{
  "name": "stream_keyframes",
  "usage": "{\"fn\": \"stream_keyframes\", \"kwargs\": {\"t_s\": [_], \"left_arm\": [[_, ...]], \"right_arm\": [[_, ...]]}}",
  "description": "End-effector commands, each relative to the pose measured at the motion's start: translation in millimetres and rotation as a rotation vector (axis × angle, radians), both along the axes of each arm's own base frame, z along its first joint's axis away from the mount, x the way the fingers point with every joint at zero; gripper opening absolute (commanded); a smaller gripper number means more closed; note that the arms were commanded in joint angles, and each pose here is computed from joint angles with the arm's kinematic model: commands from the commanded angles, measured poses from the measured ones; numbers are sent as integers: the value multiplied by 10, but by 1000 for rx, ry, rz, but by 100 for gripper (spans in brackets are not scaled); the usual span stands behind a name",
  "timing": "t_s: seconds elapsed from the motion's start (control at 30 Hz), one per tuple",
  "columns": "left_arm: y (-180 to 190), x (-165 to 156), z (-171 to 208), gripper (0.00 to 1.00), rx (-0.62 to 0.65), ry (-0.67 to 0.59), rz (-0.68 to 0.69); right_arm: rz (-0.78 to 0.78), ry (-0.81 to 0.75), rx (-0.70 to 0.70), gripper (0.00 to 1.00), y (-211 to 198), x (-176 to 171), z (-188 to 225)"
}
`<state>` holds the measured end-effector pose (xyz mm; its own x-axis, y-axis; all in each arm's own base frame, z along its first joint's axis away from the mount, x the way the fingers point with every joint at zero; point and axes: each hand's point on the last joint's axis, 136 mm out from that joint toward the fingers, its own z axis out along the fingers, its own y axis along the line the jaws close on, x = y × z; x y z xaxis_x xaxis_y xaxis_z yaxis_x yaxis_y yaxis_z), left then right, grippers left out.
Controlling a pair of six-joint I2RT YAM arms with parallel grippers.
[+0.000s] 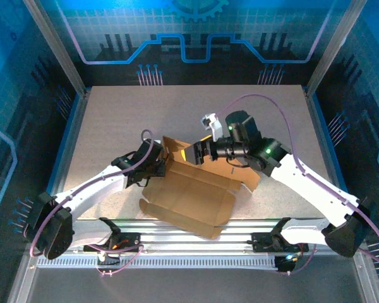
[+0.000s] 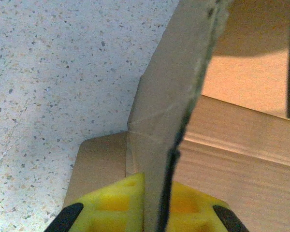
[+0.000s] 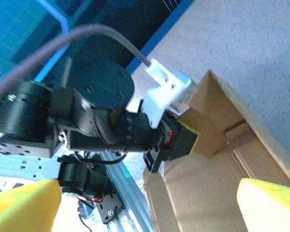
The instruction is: Fold the paper box
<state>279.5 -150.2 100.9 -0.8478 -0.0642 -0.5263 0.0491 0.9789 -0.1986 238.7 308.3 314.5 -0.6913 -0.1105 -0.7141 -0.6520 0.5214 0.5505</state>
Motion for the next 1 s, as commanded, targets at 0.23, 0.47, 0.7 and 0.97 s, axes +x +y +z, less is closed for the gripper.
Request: {"fn": "stream_keyframes", "kwargs": {"t_s": [0.23, 0.47, 0.7, 0.97], "left_arm": [[37, -204, -132, 10, -14, 87, -49], [39, -187, -111, 11, -24, 87, -53], [29, -184, -110, 11, -27, 89, -59], [9, -172, -111, 11, -30, 92, -66]], "right_arm": [[-65, 58, -72, 93, 70, 744, -153], [-121, 126, -100, 91, 294, 1227, -558], [-108, 157, -148, 89, 497, 1456, -868], [-44, 168, -148, 88, 730, 1494, -1060]]}}
